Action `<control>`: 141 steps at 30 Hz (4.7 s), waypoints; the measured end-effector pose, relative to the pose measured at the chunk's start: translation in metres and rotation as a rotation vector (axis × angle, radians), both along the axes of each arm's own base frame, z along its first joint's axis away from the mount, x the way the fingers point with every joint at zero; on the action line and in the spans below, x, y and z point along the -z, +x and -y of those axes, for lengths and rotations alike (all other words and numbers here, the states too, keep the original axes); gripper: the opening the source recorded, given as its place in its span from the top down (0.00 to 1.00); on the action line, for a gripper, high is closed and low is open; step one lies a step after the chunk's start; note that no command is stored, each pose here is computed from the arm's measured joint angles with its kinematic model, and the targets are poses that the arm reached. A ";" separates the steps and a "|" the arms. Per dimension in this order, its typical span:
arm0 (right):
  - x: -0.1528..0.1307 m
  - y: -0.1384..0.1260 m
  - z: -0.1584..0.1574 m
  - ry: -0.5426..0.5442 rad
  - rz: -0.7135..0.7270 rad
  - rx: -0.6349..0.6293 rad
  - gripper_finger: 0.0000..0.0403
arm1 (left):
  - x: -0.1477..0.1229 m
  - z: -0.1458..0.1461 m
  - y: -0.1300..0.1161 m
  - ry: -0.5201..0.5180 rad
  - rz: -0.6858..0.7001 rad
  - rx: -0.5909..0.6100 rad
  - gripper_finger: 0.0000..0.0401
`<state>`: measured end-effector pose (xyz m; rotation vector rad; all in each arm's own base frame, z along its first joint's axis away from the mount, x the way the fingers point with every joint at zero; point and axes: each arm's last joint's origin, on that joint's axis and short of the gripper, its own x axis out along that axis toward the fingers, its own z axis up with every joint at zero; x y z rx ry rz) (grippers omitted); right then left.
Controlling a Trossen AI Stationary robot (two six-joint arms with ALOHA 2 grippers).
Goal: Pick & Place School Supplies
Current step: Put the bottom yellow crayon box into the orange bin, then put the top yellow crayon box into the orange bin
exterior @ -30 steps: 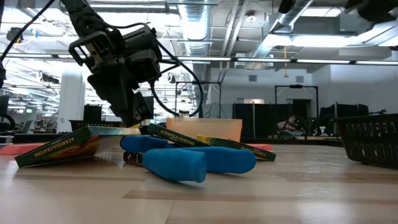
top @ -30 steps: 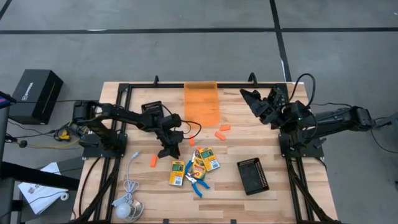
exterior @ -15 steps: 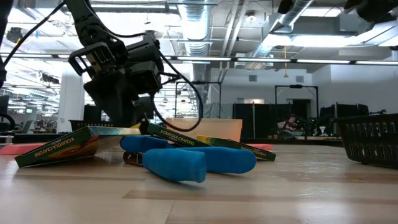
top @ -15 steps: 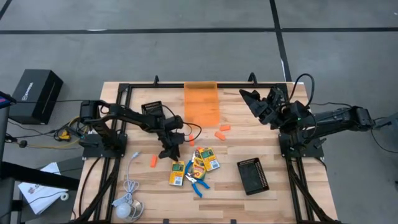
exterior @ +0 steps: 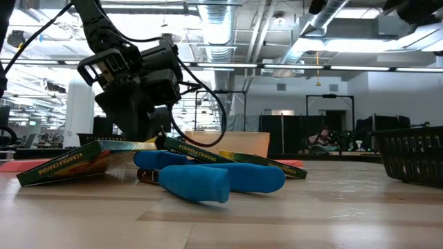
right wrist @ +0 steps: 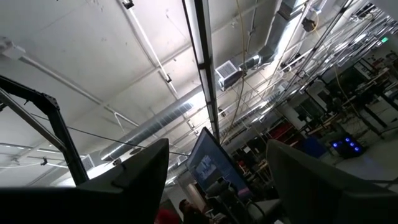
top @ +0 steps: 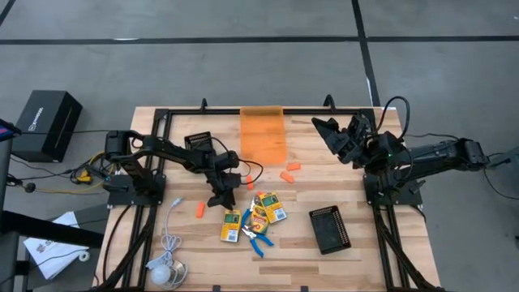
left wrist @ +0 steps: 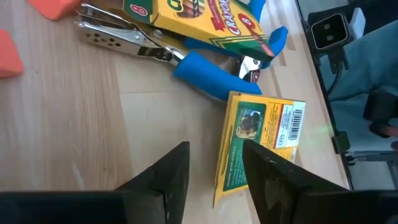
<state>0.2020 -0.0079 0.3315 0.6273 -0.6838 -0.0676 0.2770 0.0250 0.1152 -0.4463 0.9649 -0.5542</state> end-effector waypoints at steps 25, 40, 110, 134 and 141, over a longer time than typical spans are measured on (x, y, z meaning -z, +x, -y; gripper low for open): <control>0.000 0.000 0.000 -0.001 0.005 0.001 0.35 | 0.018 0.023 0.006 -0.028 -0.042 0.058 0.91; -0.004 -0.002 0.007 0.000 0.037 0.037 0.35 | -0.016 0.021 0.010 -0.036 0.049 -0.003 1.00; -0.021 -0.003 0.023 -0.068 0.062 0.048 0.35 | -0.155 -0.154 0.010 0.307 0.492 -0.719 0.64; -0.020 -0.003 0.025 -0.056 0.061 0.047 0.35 | -0.071 -0.023 0.064 -0.019 -0.035 -0.302 0.62; -0.020 -0.003 0.025 -0.057 0.062 0.047 0.35 | -0.054 -0.021 0.070 0.004 -0.078 -0.317 0.62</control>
